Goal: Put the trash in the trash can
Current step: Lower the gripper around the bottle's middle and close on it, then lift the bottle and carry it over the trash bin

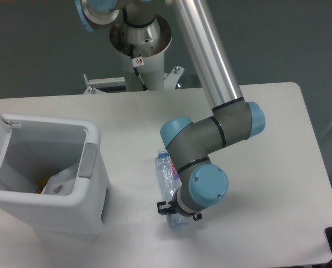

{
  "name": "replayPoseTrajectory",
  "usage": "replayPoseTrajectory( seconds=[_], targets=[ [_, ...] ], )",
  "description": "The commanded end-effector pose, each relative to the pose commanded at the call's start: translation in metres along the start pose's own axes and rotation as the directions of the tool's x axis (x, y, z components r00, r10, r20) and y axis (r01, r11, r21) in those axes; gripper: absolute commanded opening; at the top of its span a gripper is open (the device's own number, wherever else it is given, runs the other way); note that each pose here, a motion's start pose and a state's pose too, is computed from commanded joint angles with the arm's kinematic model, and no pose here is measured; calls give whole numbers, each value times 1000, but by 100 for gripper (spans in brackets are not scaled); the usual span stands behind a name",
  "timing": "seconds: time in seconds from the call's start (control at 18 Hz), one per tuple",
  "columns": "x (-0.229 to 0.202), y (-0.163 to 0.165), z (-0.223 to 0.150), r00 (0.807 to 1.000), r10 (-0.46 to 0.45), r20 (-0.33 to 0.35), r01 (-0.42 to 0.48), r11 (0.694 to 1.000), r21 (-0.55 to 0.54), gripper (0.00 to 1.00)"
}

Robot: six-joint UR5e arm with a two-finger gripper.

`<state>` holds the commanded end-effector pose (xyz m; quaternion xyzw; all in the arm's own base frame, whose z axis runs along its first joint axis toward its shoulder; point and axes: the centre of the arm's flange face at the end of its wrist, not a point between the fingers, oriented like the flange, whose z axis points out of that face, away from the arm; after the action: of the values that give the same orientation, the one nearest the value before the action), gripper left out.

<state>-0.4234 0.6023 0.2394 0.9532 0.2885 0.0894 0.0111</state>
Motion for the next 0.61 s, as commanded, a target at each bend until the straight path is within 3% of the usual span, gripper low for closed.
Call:
replayPoseTrajectory(
  seconds=[0.22, 0.28, 0.61],
  targets=[
    [2, -8, -74, 999, 18, -46, -10, 987, 159, 47],
    [8, -8, -101, 997, 37, -69, -20, 973, 228, 47],
    [32, 16, -199, 992, 108, -65, -67, 888, 455, 47]
  ],
)
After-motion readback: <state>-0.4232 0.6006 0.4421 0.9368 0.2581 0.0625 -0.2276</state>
